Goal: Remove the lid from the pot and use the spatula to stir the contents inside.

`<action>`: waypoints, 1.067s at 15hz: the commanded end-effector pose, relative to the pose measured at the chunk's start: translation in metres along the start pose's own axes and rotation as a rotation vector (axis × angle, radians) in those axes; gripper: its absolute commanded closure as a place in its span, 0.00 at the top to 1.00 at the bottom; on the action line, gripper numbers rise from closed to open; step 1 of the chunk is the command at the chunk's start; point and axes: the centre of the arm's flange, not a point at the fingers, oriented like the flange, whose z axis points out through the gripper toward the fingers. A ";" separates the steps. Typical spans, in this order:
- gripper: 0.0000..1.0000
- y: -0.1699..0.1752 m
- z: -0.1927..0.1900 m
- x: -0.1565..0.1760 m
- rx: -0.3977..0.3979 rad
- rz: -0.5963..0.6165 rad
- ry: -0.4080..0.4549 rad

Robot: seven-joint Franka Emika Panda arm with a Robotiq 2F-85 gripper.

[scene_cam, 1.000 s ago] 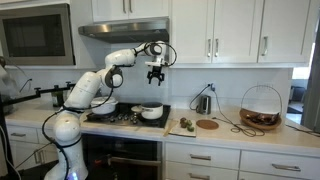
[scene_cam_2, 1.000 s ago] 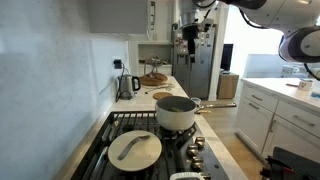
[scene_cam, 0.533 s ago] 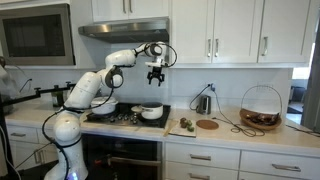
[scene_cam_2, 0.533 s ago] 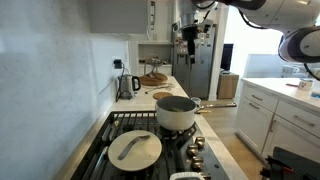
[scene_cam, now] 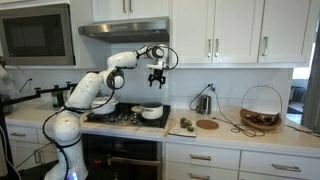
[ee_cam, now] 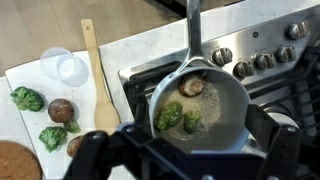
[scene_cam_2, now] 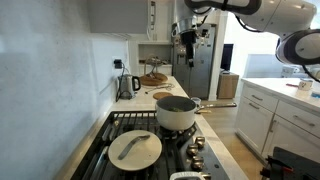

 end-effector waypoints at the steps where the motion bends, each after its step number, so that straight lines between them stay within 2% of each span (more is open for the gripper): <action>1: 1.00 0.024 0.009 -0.021 0.029 0.004 -0.012; 8: 1.00 0.075 0.026 -0.057 0.047 0.069 -0.051; 12: 1.00 0.077 0.052 -0.061 0.067 0.069 0.007; 16: 1.00 0.077 0.076 -0.052 0.054 0.109 0.147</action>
